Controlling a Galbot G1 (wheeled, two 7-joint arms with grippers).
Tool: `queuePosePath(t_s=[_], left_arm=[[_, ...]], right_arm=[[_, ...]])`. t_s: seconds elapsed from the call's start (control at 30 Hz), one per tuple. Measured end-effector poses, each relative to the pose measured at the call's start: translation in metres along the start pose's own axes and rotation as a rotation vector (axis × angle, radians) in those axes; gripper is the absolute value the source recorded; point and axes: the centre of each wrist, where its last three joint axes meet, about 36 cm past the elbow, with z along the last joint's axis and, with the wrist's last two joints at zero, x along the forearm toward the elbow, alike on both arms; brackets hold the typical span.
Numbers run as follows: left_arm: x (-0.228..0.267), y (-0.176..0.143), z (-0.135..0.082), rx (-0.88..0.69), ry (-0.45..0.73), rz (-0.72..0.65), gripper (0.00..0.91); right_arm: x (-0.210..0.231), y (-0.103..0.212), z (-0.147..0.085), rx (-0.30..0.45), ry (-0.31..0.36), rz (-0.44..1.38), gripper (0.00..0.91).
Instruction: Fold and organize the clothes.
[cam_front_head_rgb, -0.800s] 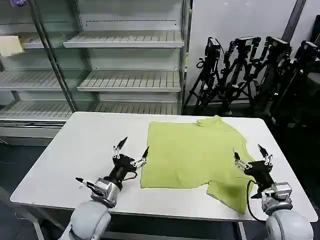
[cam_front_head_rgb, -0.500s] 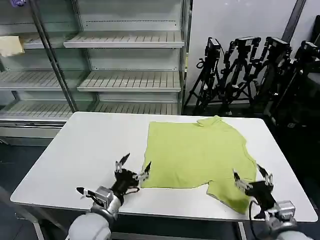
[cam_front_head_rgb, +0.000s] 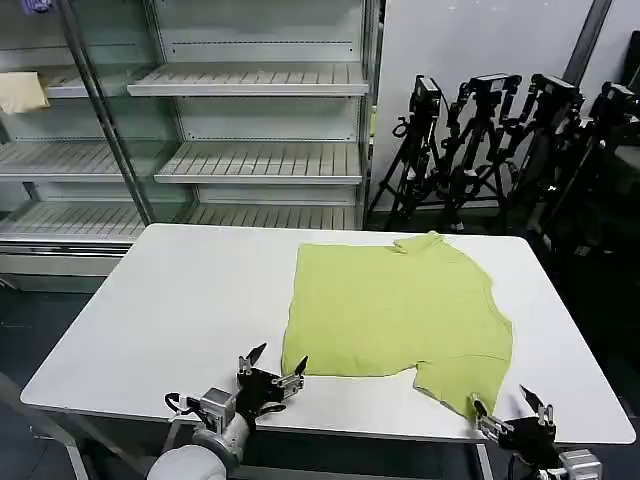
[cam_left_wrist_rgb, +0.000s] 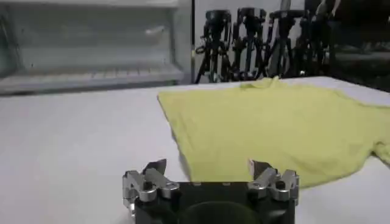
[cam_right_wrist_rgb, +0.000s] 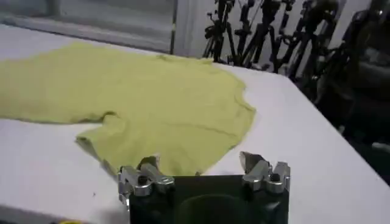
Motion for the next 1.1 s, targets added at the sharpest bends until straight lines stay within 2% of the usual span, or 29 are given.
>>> queuePosePath(t_s=[0.2, 0.23, 0.27, 0.3, 0.77, 0.93, 1.1], left_arm=[[-0.007, -0.001, 0.004, 0.007, 0.026, -0.01, 0.907], [-0.008, -0.001, 0.005, 0.008, 0.03, -0.013, 0.846], [-0.009, -0.002, 0.006, 0.01, 0.034, -0.015, 0.02], [-0.01, -0.002, 0.006, 0.012, 0.036, -0.017, 0.01], [-0.013, -0.005, 0.012, 0.019, 0.058, -0.015, 0.01], [-0.012, -0.007, 0.011, 0.024, 0.057, -0.003, 0.01], [-0.012, -0.007, 0.005, 0.019, 0.047, 0.009, 0.01]], right_arm=[[-0.001, 0.001, 0.003, -0.006, 0.017, -0.013, 0.907], [-0.001, 0.001, 0.003, -0.009, 0.021, -0.017, 0.856], [-0.002, 0.001, 0.003, -0.013, 0.025, -0.022, 0.141], [-0.003, 0.002, 0.003, -0.016, 0.028, -0.026, 0.0], [-0.007, 0.007, 0.002, -0.073, 0.069, -0.088, 0.0], [-0.006, 0.006, -0.001, -0.086, 0.056, -0.111, 0.0], [-0.009, 0.002, -0.013, -0.107, 0.011, -0.125, 0.0]])
